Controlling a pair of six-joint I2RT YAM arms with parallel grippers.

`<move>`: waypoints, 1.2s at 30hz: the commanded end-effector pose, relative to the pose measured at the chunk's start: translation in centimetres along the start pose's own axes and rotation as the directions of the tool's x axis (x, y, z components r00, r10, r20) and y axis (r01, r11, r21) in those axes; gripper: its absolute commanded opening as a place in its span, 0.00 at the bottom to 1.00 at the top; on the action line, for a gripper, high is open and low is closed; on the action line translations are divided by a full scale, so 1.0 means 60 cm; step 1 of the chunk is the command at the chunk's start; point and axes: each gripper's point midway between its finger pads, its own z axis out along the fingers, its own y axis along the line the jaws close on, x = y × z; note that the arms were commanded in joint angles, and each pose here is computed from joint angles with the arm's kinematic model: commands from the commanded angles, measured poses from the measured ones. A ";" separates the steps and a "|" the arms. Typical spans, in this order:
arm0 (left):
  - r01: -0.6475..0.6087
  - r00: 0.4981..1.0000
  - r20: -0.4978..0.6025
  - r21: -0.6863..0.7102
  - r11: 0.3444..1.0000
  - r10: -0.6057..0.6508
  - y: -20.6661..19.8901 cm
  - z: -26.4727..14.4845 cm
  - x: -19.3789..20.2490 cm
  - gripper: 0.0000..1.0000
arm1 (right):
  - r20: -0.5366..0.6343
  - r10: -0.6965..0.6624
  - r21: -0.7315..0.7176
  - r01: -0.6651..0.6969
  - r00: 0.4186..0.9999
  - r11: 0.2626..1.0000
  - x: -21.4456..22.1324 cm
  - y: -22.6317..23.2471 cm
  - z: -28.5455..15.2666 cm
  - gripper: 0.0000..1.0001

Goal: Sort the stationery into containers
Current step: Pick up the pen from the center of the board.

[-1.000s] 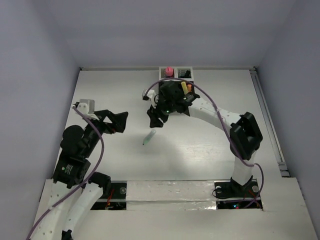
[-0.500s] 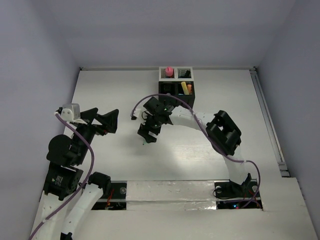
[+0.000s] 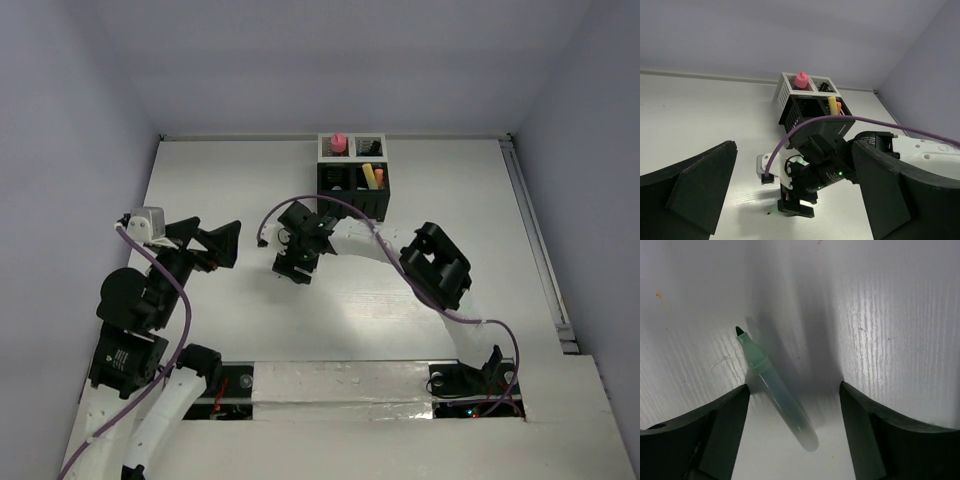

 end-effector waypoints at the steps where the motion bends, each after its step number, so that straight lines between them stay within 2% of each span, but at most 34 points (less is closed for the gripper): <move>1: -0.006 1.000 0.028 0.026 1.000 0.005 -0.007 0.004 -0.008 0.99 | -0.034 -0.001 0.022 0.001 0.999 1.000 0.006 0.007 0.020 0.73; 6: 0.007 1.000 0.004 0.042 0.999 -0.007 -0.009 0.009 0.008 0.99 | 0.033 0.073 0.017 -0.074 0.997 0.997 -0.012 0.013 0.027 0.53; 12: 0.026 0.997 -0.074 0.074 0.997 -0.021 -0.011 0.018 0.057 0.99 | 0.082 0.107 -0.024 -0.106 0.991 0.994 -0.027 0.023 0.041 0.56; 17: 0.029 0.994 -0.106 0.075 0.997 -0.021 -0.007 0.016 0.078 0.99 | 0.047 0.120 -0.039 -0.118 0.992 0.992 -0.017 0.024 0.064 0.59; 19: 0.026 0.994 -0.108 0.071 0.997 -0.018 -0.004 0.015 0.081 0.99 | 0.039 0.130 -0.036 -0.129 0.991 0.991 -0.016 0.023 0.067 0.44; 20: 0.024 0.993 -0.115 0.068 0.997 -0.016 -0.003 0.014 0.085 0.98 | 0.041 0.141 -0.032 -0.140 0.989 0.990 -0.017 0.022 0.066 0.30; 24: 0.025 0.991 -0.133 0.063 0.998 -0.017 0.002 0.017 0.100 0.97 | 0.092 0.176 -0.006 -0.176 0.980 0.984 -0.038 0.007 0.048 0.08; 25: 0.030 0.991 -0.134 0.073 0.997 -0.020 -0.001 0.017 0.101 0.97 | 0.115 0.183 0.003 -0.184 0.976 0.983 -0.047 0.003 0.043 0.05; 26: 0.032 0.990 -0.139 0.077 0.996 -0.021 -0.001 0.017 0.105 0.96 | 0.154 0.213 0.029 -0.220 0.965 0.975 -0.055 -0.013 0.038 0.00; 30: 0.052 0.986 -0.161 0.100 0.994 -0.035 -0.007 0.019 0.117 0.95 | 0.341 0.281 0.061 -0.319 0.897 0.946 -0.117 -0.049 -0.032 0.00; 36: 0.114 0.976 -0.202 0.125 0.986 -0.087 -0.014 0.027 0.147 0.89 | 0.525 0.378 0.135 -0.513 0.762 0.848 -0.171 -0.097 -0.146 0.00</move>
